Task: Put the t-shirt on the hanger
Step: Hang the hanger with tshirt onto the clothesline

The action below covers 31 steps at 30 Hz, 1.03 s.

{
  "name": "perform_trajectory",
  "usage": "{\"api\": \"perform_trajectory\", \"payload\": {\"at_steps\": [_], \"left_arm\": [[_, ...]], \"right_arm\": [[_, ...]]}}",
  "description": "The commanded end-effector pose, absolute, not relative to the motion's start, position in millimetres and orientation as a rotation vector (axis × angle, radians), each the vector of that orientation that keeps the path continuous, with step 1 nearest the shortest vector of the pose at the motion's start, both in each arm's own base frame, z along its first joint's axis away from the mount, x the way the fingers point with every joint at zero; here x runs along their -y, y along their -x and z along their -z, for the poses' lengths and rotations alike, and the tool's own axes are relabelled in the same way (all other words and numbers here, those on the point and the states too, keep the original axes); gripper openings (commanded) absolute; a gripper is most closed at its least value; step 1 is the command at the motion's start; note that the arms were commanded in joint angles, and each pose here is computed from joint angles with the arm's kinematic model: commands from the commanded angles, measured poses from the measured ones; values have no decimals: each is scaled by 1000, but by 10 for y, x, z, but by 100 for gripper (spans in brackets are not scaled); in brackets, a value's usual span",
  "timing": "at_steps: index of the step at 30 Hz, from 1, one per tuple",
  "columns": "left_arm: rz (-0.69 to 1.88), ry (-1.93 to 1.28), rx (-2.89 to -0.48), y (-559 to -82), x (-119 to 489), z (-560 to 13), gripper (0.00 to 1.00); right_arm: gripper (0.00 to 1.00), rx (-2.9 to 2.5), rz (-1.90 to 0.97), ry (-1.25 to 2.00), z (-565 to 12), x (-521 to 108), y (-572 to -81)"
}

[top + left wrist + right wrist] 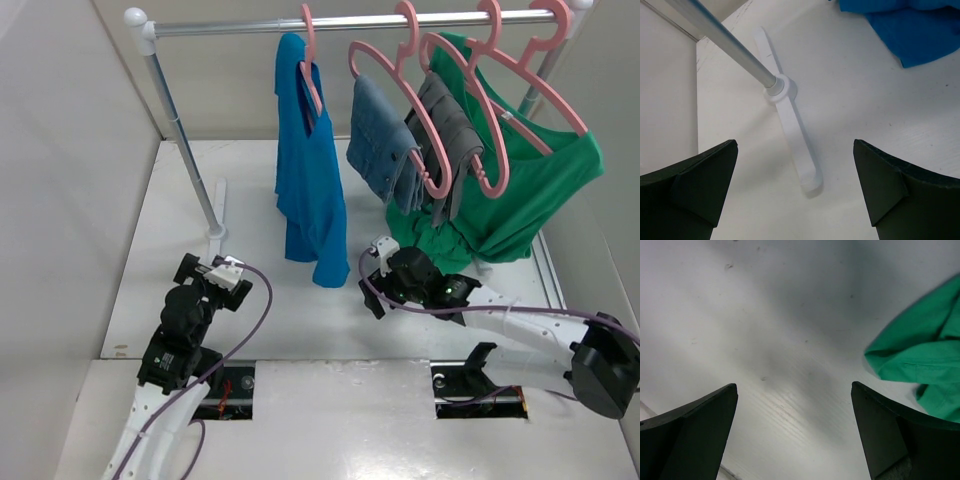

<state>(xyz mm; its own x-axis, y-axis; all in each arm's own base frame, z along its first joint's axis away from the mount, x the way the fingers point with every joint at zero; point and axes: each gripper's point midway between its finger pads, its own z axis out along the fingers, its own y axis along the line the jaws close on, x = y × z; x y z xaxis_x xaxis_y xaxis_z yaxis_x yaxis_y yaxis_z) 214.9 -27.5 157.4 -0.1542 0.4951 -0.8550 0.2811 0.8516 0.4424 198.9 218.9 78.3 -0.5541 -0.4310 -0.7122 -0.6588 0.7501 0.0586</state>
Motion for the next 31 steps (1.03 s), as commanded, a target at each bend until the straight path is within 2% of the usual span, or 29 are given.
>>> {"api": "perform_trajectory", "payload": {"at_steps": [1,21,31], "left_arm": [[-214,-531,-1693,-2193,249,-1761,100],[-206,-545,-1708,-2199,268,-1700,100],[-206,-545,-1708,-2199,268,-1700,100]], "right_arm": [[100,-2138,-456,672,-1087,-2255,-2179],[100,-2087,-386,617,-1383,-2175,-2334],[100,-2105,-335,637,-1330,-2124,-2354]]}}
